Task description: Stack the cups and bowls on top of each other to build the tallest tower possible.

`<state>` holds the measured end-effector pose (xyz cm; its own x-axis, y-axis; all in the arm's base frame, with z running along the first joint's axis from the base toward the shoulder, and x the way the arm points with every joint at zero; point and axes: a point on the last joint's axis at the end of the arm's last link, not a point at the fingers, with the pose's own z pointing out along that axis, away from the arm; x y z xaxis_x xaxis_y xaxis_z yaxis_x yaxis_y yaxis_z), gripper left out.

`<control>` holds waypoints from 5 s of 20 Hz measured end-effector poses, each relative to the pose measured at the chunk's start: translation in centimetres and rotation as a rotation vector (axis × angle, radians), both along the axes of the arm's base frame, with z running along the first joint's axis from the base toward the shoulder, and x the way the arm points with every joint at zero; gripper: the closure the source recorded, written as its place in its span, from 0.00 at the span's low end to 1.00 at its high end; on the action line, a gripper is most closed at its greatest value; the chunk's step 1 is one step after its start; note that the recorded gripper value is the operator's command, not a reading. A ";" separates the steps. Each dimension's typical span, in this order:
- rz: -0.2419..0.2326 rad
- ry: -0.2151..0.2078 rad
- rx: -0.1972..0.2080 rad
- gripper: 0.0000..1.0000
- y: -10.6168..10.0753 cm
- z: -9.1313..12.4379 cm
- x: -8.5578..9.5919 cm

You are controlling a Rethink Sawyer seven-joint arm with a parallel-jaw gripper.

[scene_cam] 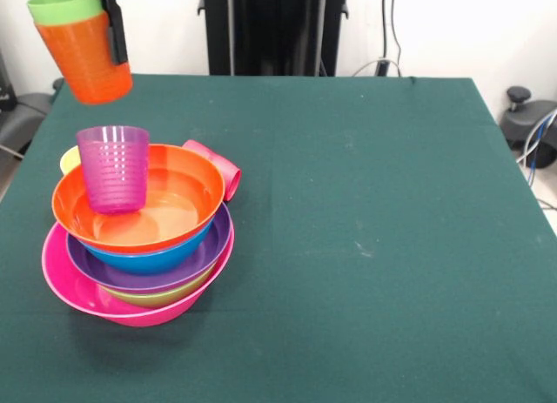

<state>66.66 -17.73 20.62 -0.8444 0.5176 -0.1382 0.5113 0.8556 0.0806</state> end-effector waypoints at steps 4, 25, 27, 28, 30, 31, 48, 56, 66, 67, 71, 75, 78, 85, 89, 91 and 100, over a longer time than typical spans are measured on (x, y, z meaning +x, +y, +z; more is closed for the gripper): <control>0.003 0.008 0.007 1.00 0.1 -1.0 0.2; -0.004 -0.034 0.039 1.00 -2.1 -12.1 3.5; 0.002 -0.023 0.044 1.00 -1.6 -12.3 3.0; 0.006 -0.018 0.046 1.00 -1.4 -12.3 2.7; 0.015 -0.010 0.045 1.00 -0.9 -11.8 2.1; 0.018 -0.008 0.043 1.00 -0.7 -11.3 1.8; 0.052 -0.013 0.000 1.00 2.0 -4.6 2.1; 0.057 -0.010 0.000 1.00 2.1 -5.8 2.7; 0.052 -0.011 -0.007 1.00 1.7 -5.8 2.7; 0.052 -0.011 -0.007 1.00 1.7 -5.8 2.7; 0.051 -0.010 -0.007 1.00 1.6 -5.8 2.7; 0.051 -0.010 -0.008 1.00 1.6 -5.8 2.7; 0.051 -0.010 -0.008 1.00 1.5 -5.8 2.7; 0.050 -0.009 -0.009 1.00 1.5 -5.9 2.6; 0.051 -0.009 -0.010 1.00 1.5 -5.9 2.6; 0.051 -0.009 -0.010 1.00 1.5 -5.9 2.6; 0.052 -0.009 -0.012 1.00 1.5 -5.8 2.6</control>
